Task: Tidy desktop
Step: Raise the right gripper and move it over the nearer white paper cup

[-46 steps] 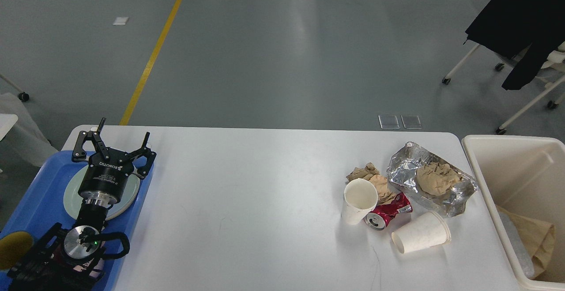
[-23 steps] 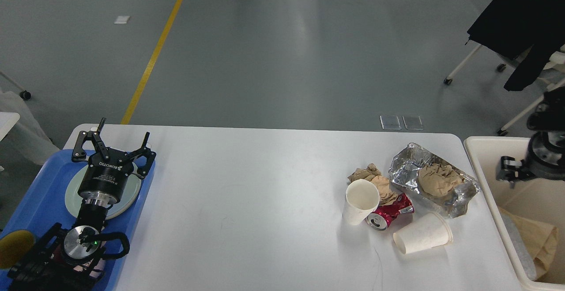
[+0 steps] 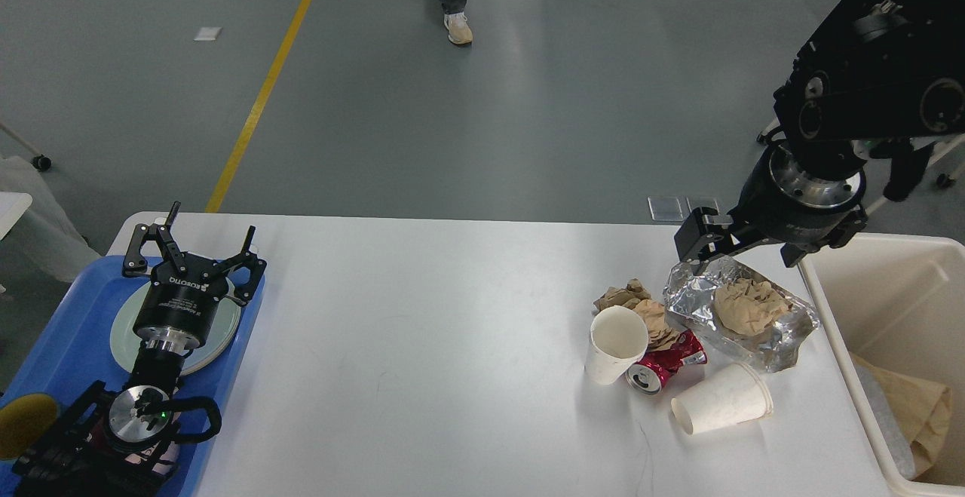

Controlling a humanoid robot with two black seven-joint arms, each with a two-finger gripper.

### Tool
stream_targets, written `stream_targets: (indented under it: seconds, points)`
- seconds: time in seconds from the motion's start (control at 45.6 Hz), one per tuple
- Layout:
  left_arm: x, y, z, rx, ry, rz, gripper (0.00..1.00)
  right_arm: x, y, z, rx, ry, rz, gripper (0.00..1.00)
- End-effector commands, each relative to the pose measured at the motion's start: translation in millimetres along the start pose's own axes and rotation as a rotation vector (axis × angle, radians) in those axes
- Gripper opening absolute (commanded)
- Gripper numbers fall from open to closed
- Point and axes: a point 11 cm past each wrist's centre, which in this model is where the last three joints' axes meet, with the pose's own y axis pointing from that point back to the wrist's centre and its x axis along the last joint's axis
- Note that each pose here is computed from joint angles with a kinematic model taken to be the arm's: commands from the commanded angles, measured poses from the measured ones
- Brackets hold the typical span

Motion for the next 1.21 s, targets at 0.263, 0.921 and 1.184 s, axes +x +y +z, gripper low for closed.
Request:
stream_targets:
  seconds: [0.263, 0.921, 1.184]
  points:
    - [-0.1, -0.1, 0.0, 0.0, 0.0, 0.0, 0.97, -6.1, 20.8, -24.0, -0.004, 0.088, 0.017, 1.0]
    - [-0.1, -0.1, -0.2, 0.001, 0.0, 0.0, 0.97, 0.6, -115.7, -115.9, 0.145, 0.257, 0.008, 1.0]
    - [-0.5, -0.3, -0.2, 0.001, 0.0, -0.002, 0.97, -14.9, -163.9, -128.9, 0.172, 0.239, 0.006, 0.97]
